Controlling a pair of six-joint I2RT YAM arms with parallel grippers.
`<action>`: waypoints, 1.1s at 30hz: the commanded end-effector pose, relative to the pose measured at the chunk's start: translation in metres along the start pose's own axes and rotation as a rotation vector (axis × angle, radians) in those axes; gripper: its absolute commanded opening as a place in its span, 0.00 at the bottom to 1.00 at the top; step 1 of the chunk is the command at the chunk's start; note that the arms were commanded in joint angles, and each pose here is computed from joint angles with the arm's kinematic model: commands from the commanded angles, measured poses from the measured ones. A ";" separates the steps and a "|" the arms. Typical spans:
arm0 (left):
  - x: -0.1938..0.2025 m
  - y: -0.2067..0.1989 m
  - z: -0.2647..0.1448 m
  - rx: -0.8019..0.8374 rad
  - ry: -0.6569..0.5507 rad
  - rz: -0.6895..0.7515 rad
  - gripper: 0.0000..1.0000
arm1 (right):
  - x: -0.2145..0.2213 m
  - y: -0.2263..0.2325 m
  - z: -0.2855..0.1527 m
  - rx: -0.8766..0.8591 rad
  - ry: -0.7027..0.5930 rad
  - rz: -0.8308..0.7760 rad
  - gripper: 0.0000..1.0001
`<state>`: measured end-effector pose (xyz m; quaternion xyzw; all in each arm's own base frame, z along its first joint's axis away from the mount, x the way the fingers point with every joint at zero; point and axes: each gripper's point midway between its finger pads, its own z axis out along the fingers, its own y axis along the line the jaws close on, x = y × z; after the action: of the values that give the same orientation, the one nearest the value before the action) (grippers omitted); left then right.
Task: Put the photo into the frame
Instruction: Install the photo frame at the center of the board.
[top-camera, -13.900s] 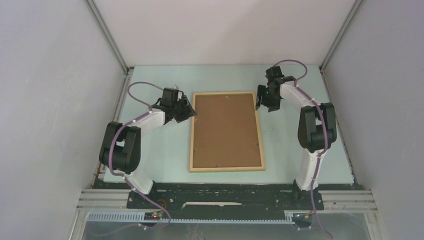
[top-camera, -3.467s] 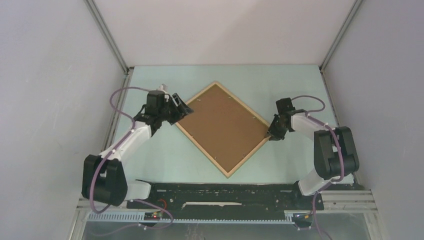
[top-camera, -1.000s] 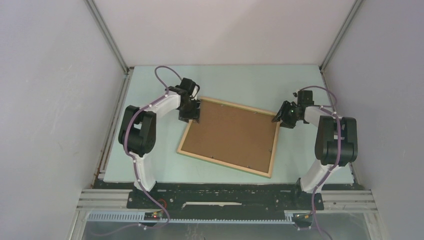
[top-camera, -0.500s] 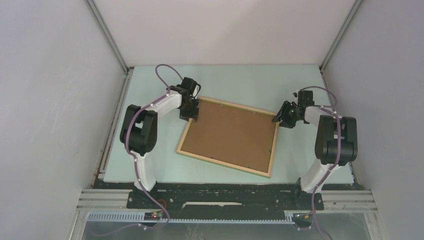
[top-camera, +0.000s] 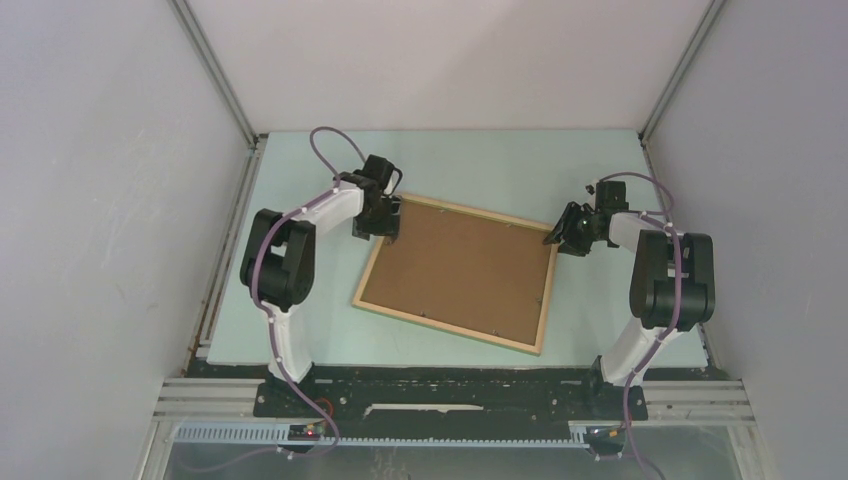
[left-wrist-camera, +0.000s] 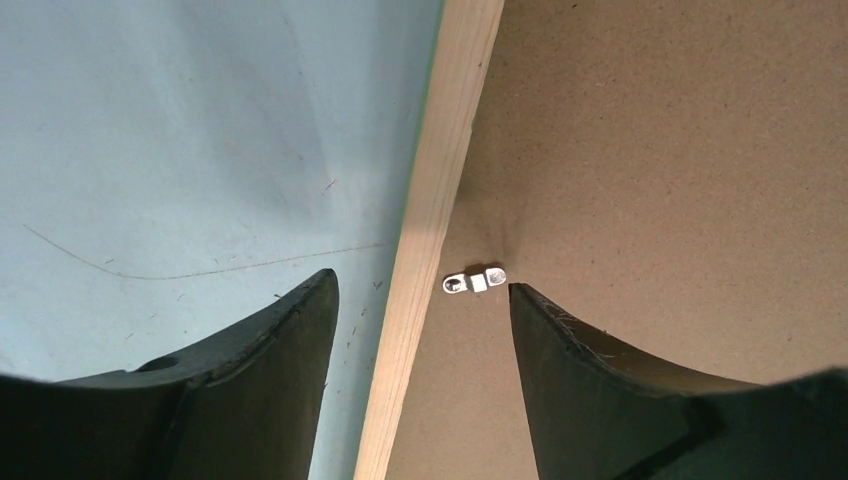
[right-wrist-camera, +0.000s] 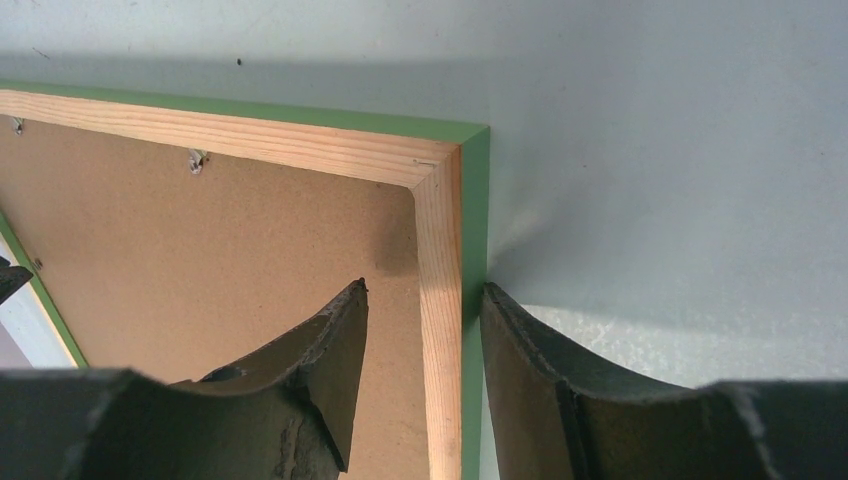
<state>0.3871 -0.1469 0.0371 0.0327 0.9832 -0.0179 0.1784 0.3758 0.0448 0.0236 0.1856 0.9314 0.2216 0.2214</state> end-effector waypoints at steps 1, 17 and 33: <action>-0.015 0.001 -0.021 0.002 -0.087 -0.006 0.70 | 0.018 -0.007 0.007 0.014 0.068 0.012 0.53; -0.004 0.000 -0.004 0.002 -0.047 -0.024 0.69 | 0.019 -0.007 0.007 0.016 0.071 0.013 0.54; 0.009 -0.001 0.003 0.016 -0.017 -0.027 0.66 | 0.018 -0.007 0.008 0.013 0.071 0.013 0.54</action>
<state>0.3851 -0.1480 0.0311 0.0261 0.9822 -0.0251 0.1844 0.3760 0.0454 0.0237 0.1850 0.9310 0.2237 0.2214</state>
